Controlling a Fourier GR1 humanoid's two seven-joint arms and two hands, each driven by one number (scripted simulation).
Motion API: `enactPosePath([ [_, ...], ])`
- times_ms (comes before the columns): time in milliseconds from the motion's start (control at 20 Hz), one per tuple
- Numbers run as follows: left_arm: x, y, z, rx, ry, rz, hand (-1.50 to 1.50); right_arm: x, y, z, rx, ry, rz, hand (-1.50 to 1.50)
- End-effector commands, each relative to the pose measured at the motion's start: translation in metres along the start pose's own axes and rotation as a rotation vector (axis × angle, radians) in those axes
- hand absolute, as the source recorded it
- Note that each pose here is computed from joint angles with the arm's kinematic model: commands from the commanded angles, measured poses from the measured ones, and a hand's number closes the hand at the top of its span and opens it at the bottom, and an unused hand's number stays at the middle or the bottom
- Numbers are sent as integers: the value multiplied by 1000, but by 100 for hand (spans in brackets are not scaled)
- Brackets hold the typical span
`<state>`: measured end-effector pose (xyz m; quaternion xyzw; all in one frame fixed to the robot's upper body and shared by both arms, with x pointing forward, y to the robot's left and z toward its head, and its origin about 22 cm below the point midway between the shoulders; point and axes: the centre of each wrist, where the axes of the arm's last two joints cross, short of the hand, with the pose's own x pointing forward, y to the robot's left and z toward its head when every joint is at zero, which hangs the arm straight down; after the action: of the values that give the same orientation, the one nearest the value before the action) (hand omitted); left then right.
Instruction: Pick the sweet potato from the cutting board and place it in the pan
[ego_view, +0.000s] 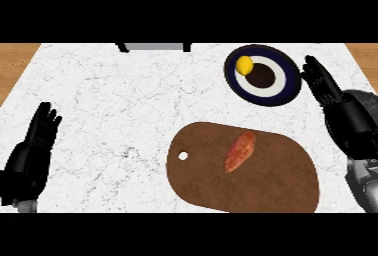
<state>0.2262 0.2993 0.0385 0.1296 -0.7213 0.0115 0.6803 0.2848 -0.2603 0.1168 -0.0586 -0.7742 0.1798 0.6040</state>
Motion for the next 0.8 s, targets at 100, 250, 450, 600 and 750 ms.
enactPosePath([
  [100,11,-1,-19,-44,-39,-12,0,-49,22,16,36,68,-189,150],
  [250,34,-6,-49,-50,-72,-29,0,-85,55,37,115,146,-376,150],
  [450,3,-9,-44,-37,14,7,0,-93,40,80,-241,91,34,-150],
  [600,11,-15,-45,-41,5,3,0,-81,25,106,-333,27,187,-150],
  [750,13,-22,-52,-62,2,3,0,-51,0,127,-302,55,266,-150],
])
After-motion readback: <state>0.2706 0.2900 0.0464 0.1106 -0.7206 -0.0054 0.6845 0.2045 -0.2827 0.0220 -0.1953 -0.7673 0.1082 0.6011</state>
